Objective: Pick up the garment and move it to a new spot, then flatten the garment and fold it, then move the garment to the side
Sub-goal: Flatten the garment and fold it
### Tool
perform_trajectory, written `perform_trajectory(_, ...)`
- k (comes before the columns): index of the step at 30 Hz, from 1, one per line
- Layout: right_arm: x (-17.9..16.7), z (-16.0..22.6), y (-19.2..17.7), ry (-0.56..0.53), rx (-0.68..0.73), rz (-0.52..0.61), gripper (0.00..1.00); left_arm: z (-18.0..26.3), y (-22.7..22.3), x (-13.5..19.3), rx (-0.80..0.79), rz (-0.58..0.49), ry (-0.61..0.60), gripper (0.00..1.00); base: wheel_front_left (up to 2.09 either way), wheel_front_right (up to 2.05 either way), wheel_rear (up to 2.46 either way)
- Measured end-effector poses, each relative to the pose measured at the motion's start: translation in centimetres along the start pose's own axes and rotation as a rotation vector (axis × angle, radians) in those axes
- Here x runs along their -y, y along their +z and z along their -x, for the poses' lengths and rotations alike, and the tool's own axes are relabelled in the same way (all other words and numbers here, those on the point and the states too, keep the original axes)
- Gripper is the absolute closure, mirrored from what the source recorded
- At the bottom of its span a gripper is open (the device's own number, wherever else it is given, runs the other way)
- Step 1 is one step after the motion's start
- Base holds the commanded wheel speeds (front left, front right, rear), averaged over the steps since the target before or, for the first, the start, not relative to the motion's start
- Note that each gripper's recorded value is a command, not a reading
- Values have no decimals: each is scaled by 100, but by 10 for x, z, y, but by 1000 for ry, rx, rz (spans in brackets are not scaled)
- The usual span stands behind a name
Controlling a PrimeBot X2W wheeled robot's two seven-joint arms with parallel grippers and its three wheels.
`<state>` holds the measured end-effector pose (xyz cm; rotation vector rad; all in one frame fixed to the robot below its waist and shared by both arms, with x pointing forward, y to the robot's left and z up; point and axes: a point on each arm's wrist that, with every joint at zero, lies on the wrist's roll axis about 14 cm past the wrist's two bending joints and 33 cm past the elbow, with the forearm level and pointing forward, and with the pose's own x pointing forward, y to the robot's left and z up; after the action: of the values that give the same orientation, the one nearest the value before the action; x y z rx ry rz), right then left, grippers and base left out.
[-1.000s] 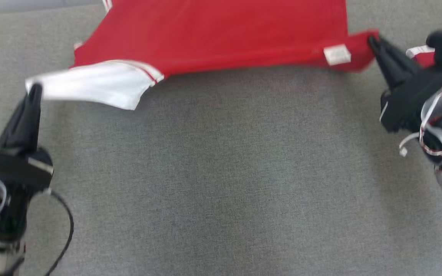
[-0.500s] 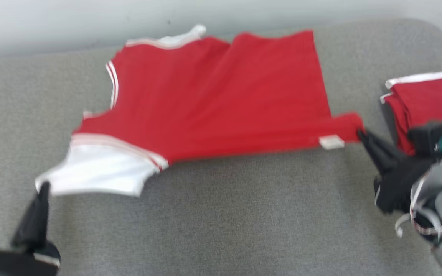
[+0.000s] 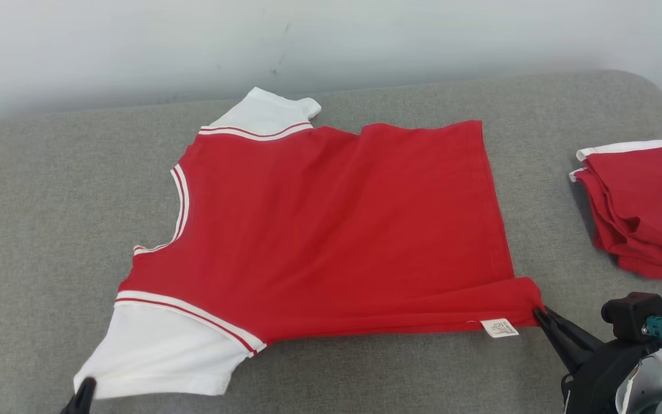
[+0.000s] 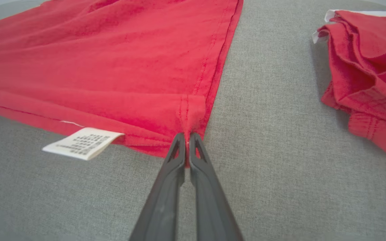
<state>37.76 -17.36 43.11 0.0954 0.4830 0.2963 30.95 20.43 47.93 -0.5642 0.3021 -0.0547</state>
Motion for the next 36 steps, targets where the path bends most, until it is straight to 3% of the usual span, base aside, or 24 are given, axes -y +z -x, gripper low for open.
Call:
perform_trajectory(10, 1, 16, -33, -23, -139, -63, 100, 19, -12, -5, -84, 14, 52, 100, 0, 0, 0)
perform_trajectory(15, 5, 15, -31, -40, -152, -78, 100, 22, -14, -12, -107, 26, 89, 100, 0, 0, 0)
perform_trajectory(16, 5, 15, -29, -42, -148, -77, 84, 22, -16, -12, -118, 28, 88, 100, 0, 0, 0)
perform_trajectory(17, 5, 14, -28, -44, -152, -76, 0, 22, -18, -13, -127, 30, 96, 7, 0, 0, 0)
perform_trajectory(18, 5, 14, -28, -42, -153, -75, 0, 22, -20, -14, -136, 30, 103, 0, 0, 0, 0)
perform_trajectory(25, 8, 20, -30, -57, -201, -60, 0, 31, -37, -40, -253, -38, 189, 0, 0, 0, 0)
perform_trajectory(29, 9, 26, -27, -74, -200, -51, 0, 33, -22, -52, -208, -99, 232, 0, 0, 0, 0)
perform_trajectory(32, 11, 29, -13, -87, -152, -10, 0, 21, 14, -50, -70, -182, 224, 0, 0, 0, 0)
perform_trajectory(36, 8, 26, 39, -100, 40, 65, 0, -2, 87, -9, 264, -251, 118, 0, 0, 0, 0)
